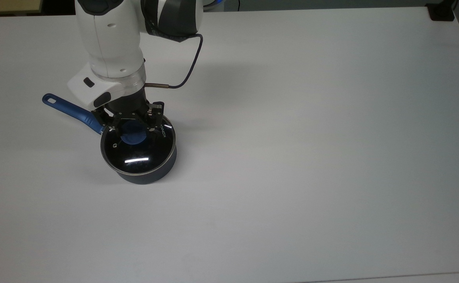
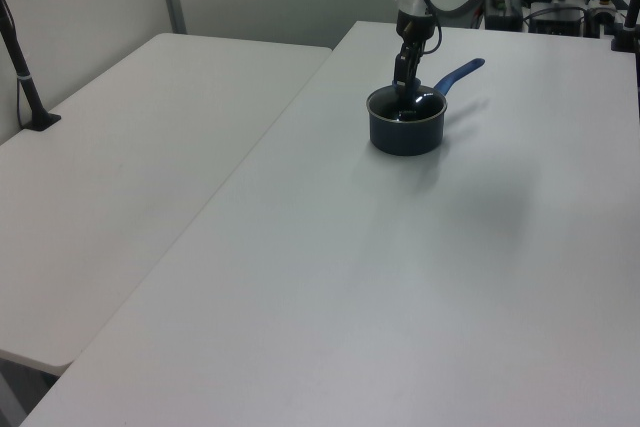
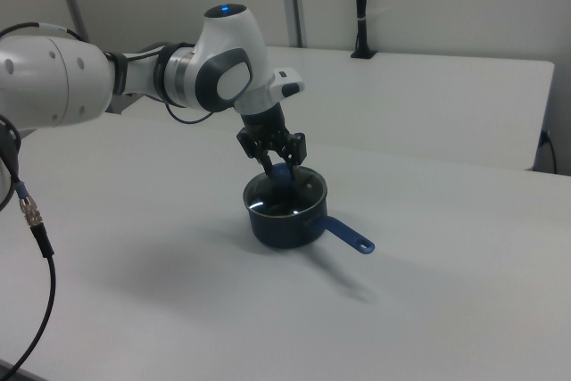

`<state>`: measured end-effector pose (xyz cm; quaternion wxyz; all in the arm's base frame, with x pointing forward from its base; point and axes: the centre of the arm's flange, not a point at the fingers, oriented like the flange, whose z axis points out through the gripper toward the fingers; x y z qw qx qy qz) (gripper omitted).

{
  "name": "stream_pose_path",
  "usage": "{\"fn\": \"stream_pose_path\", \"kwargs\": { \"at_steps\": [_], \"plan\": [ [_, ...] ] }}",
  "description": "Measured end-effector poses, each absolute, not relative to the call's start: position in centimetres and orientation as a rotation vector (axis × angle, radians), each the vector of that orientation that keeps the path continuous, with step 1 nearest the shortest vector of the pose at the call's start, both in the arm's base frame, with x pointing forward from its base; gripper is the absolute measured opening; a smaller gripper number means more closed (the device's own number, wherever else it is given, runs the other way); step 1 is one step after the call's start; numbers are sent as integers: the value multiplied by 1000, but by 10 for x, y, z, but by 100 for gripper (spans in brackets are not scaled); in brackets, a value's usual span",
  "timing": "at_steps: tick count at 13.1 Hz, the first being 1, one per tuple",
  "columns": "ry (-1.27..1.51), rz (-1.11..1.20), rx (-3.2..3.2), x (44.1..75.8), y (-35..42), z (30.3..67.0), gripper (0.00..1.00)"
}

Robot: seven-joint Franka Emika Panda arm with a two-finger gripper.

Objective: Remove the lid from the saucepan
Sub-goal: 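Lower the gripper and close it on the blue lid knob, then lift the glass lid up off the saucepan rim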

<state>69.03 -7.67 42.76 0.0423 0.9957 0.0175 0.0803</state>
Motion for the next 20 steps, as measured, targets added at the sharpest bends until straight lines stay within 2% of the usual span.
{"fn": "stream_pose_path", "kwargs": {
  "at_steps": [7, 10, 14, 20],
  "plan": [
    [78, 249, 3044, 690, -77, 430, 61],
    [66, 283, 3041, 686, -82, 454, 61],
    [21, 380, 3031, 671, -99, 507, 61],
    [37, 322, 3053, 660, -90, 517, 61]
  ]
}}
